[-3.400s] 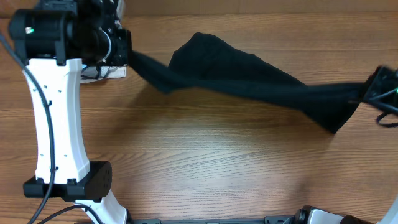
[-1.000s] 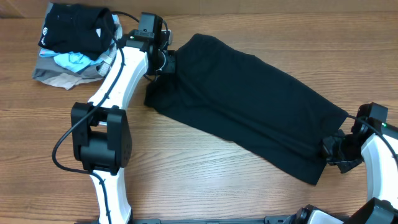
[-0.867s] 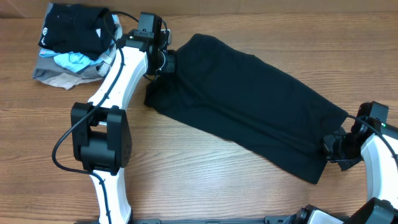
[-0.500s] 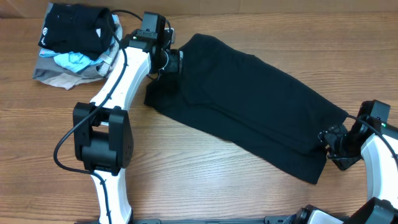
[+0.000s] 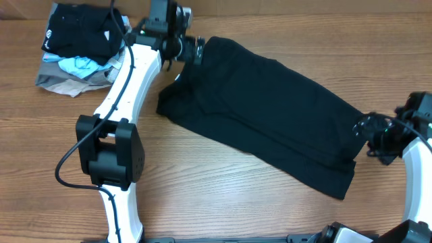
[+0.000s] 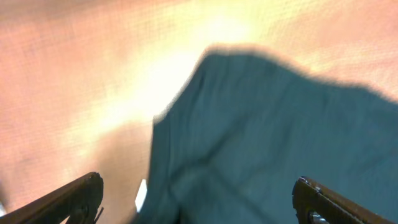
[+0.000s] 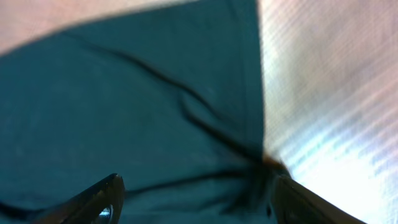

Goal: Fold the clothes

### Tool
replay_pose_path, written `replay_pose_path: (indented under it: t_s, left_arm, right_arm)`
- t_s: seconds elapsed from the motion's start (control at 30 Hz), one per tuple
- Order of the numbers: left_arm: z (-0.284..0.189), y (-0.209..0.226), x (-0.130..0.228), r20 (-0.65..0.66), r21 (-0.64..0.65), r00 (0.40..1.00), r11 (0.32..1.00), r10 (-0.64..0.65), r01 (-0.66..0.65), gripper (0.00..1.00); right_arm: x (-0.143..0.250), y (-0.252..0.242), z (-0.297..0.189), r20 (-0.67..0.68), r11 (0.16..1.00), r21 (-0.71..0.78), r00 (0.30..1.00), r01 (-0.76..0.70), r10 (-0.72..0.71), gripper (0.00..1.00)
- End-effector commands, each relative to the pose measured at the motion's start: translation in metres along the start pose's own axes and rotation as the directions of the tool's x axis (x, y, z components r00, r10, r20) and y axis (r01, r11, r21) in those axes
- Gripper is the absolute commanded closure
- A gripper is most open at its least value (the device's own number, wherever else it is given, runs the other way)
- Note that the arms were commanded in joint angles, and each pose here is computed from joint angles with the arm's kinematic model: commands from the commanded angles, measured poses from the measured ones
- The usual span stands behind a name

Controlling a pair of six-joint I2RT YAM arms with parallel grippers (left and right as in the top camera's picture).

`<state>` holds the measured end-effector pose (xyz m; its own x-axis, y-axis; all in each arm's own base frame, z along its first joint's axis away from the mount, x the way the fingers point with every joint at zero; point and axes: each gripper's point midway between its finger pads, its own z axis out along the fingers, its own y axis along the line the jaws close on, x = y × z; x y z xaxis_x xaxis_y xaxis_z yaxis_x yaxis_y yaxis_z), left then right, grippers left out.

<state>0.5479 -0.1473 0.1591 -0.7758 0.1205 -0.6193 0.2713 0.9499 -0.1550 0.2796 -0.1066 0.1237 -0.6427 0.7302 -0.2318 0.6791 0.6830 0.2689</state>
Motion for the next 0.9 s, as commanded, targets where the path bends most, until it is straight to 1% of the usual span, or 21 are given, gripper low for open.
replay_pose_path:
  t_s: [0.0, 0.13, 0.33, 0.53, 0.67, 0.87]
  left_arm:
    - [-0.009, -0.026, -0.035, 0.119, 0.037, 0.985, 0.991, 0.121, -0.126, 0.0]
    - [0.001, -0.042, -0.054, 0.198, 0.043, 0.964, 0.981, 0.176, -0.188, 0.0]
    - [0.046, -0.051, -0.054, 0.19, 0.037, 0.948, 0.963, 0.254, -0.266, 0.0]
    - [0.09, -0.048, -0.064, 0.224, 0.02, 0.927, 0.95, 0.301, -0.313, 0.0]
    - [0.117, -0.046, -0.054, 0.223, 0.022, 0.926, 0.948, 0.304, -0.316, 0.0]
    - [0.152, -0.041, -0.029, 0.183, 0.039, 0.936, 0.949, 0.301, -0.312, 0.0]
  right_arm:
    - [-0.023, 0.017, -0.009, 0.041, 0.992, -0.049, 0.993, 0.114, -0.112, 0.2]
    - [-0.038, 0.025, -0.008, 0.073, 0.986, -0.07, 0.986, 0.152, -0.147, 0.2]
    - [-0.043, 0.032, 0.001, 0.072, 0.978, -0.1, 0.982, 0.181, -0.175, 0.2]
    - [-0.044, 0.032, 0.001, 0.077, 0.973, -0.1, 0.977, 0.206, -0.199, 0.2]
    - [-0.044, 0.032, 0.001, 0.077, 0.974, -0.1, 0.977, 0.206, -0.198, 0.2]
    - [-0.042, 0.033, 0.001, 0.071, 0.973, -0.108, 0.978, 0.205, -0.198, 0.2]
